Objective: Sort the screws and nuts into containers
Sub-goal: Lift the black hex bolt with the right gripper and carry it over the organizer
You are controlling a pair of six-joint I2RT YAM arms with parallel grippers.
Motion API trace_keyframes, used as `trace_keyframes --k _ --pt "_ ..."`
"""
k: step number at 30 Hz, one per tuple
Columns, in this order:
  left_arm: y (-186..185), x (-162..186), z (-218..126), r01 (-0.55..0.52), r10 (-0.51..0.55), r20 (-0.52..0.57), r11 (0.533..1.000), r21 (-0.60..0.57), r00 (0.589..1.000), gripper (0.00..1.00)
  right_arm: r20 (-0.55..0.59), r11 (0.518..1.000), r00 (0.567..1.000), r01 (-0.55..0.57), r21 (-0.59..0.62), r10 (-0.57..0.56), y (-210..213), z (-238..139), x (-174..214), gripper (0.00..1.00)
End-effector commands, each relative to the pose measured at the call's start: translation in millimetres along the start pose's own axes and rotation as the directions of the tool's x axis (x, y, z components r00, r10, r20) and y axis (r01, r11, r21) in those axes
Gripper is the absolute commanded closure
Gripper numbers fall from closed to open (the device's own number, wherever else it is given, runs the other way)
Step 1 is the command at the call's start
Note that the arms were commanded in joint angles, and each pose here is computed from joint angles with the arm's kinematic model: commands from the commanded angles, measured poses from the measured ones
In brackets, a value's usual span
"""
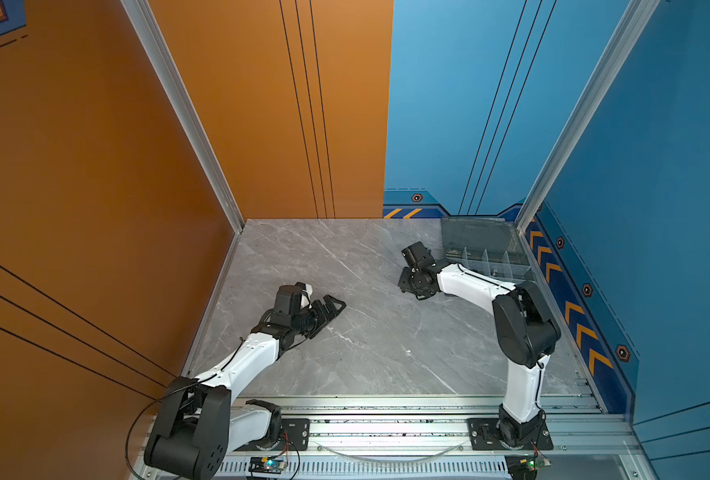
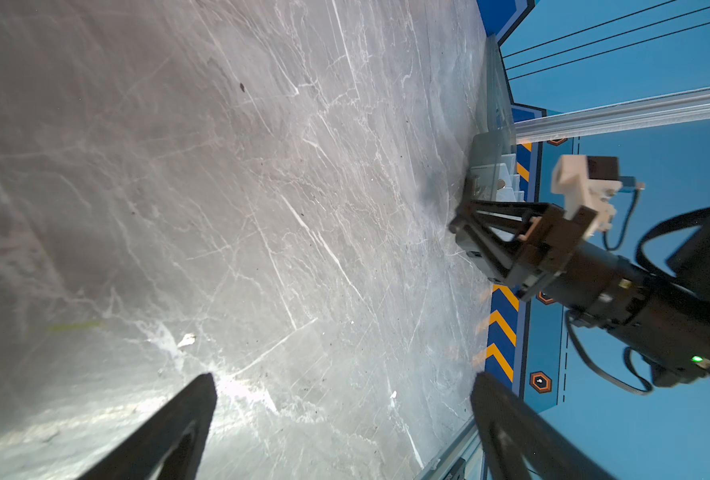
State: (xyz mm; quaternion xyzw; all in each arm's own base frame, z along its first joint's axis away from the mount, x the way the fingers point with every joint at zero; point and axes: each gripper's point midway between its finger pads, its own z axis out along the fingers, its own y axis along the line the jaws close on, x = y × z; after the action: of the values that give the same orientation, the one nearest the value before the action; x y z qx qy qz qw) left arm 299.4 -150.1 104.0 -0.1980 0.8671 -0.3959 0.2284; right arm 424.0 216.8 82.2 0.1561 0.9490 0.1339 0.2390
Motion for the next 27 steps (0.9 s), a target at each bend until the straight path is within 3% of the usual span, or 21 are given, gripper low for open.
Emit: trace_keyframes --k 1,8,15,27 --pt "1.0 0.9 -2.6 -0.007 0.007 -0.001 1.000 0.007 1.000 0.02 0.055 0.999 0.998 -0.001 -0.047 0.004 -5.1 -28.1 -20.6 1.00" --pt "-0.4 1.1 -3.4 -0.010 0.010 -0.001 1.000 0.011 1.000 0.02 0.116 0.989 0.982 -0.150 0.008 0.148 -84.1 -63.8 -56.1 1.00" --pt "-0.4 1.3 -4.6 -0.010 0.010 0.006 1.000 0.010 1.000 0.02 0.194 0.938 0.927 -0.340 0.070 0.322 -180.4 -98.7 -87.8 1.00" --pt "-4.5 0.0 -4.6 -0.014 0.014 0.004 1.000 0.015 1.000 0.02 0.205 0.838 0.843 -0.528 0.141 0.497 -280.4 -97.1 -98.7 1.00"
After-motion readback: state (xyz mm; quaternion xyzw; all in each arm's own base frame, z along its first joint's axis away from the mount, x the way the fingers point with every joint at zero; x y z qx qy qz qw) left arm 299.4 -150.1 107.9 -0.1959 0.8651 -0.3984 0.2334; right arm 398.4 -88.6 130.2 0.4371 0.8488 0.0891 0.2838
